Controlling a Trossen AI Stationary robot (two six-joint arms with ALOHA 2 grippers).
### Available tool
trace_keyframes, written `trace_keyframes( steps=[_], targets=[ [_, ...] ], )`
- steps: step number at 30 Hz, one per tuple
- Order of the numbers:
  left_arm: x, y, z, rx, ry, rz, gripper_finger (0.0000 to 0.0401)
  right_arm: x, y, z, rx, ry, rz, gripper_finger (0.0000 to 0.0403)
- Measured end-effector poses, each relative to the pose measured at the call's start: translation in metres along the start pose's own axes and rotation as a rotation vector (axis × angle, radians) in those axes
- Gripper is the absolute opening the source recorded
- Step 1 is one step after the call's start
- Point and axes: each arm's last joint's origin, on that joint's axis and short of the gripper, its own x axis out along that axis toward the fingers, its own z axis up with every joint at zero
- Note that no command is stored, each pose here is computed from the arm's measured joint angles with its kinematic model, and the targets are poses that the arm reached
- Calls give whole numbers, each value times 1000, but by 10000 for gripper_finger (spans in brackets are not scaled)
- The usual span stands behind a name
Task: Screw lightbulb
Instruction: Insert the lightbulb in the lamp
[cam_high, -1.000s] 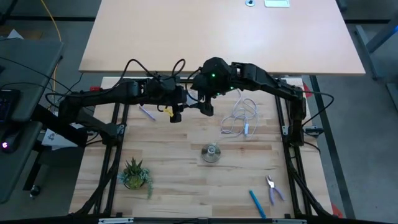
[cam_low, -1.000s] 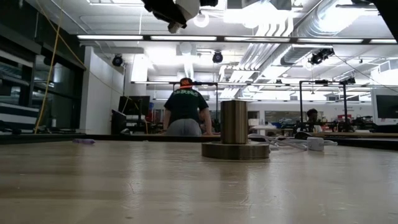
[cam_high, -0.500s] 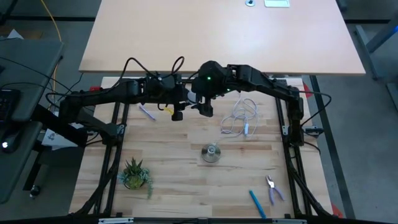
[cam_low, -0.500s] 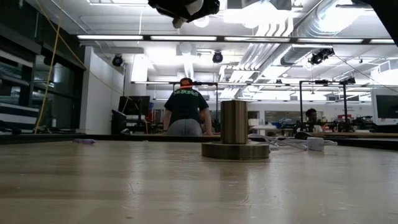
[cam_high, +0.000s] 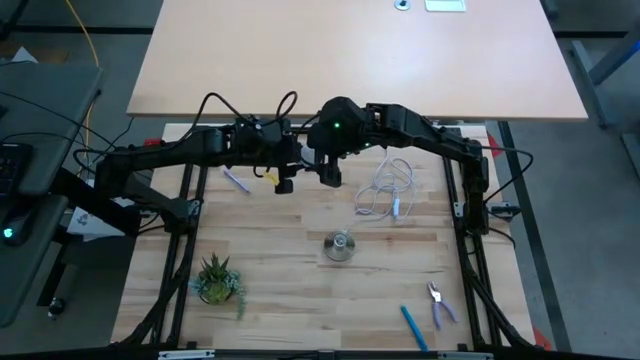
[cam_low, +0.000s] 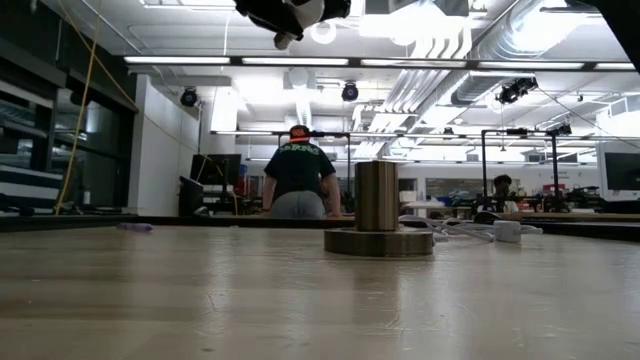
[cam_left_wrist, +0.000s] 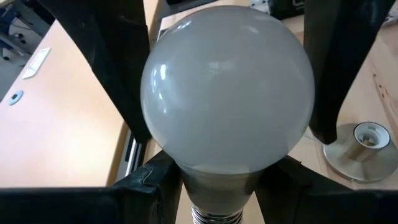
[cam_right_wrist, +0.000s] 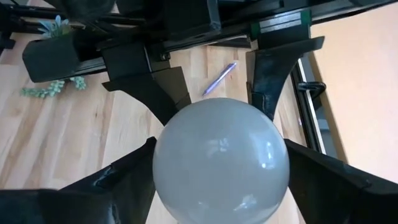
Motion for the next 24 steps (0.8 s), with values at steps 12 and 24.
trace_keyframes(
  steps=[12, 24],
  targets=[
    [0, 0, 0, -51, -2, -1, 154, 0, 0, 1, 0, -7, -2, 306],
    [0, -1, 1, 26, -3, -2, 201, -1, 0, 1, -19, -6, -2, 260]
  ],
)
